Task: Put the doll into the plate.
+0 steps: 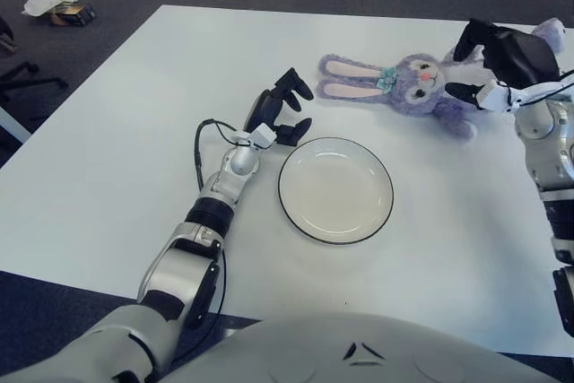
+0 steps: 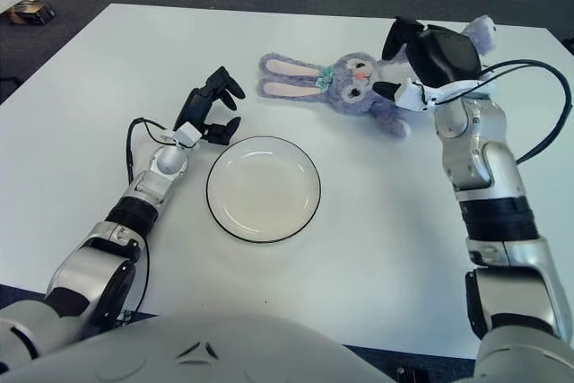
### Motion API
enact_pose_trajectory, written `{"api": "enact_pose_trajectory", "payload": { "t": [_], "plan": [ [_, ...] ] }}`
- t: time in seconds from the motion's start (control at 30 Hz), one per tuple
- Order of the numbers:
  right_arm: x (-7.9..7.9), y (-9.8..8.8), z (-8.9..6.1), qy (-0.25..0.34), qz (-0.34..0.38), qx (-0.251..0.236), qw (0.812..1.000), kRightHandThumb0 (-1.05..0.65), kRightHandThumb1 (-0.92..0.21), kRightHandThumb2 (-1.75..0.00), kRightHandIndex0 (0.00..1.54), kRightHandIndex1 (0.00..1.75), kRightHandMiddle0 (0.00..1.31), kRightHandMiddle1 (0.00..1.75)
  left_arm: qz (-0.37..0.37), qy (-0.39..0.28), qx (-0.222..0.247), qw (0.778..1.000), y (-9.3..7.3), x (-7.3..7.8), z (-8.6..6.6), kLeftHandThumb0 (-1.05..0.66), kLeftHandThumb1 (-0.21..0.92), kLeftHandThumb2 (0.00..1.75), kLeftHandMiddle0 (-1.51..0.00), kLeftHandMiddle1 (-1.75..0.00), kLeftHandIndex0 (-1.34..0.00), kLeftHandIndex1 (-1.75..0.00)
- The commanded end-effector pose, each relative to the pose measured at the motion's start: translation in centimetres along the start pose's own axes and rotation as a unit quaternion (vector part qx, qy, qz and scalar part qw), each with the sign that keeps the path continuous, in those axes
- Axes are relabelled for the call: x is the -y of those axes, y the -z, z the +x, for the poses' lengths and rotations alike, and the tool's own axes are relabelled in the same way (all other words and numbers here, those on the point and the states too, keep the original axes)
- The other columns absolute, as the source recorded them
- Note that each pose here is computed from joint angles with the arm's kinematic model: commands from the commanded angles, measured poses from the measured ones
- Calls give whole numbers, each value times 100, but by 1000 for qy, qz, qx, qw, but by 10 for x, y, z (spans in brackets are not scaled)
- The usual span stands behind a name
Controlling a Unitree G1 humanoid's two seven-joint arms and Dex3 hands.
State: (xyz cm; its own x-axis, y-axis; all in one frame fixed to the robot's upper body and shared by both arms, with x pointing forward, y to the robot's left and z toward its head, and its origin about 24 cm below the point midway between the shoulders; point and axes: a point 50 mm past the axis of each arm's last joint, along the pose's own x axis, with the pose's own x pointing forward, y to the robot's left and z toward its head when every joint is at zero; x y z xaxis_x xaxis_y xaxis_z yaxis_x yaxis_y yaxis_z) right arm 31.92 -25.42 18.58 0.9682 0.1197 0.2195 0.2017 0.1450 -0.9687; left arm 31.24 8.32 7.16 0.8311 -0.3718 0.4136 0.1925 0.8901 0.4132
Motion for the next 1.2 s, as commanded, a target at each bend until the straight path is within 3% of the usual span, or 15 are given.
{"api": "enact_pose_trajectory", "payload": {
  "t": [0.0,0.73,1.17],
  "plan": [
    [2,3,1,-24,-39,3,999,-95,-64,-60,2,134,1,115,-19,17,-97,995,32,17,-45,-1,44,116,-54,-166,-32,-175],
    [-3,6,8,-114,-97,10,989,-105,-77,-41,0,36,0,63,-9,17,-96,995,32,17,-45,-1,45,114,-54,-164,-31,-175],
    [-8,6,18,-129,-102,24,986,-105,-87,-30,0,10,0,41,-9,17,-97,995,32,18,-46,-1,45,114,-55,-165,-30,-175]
  ]
}}
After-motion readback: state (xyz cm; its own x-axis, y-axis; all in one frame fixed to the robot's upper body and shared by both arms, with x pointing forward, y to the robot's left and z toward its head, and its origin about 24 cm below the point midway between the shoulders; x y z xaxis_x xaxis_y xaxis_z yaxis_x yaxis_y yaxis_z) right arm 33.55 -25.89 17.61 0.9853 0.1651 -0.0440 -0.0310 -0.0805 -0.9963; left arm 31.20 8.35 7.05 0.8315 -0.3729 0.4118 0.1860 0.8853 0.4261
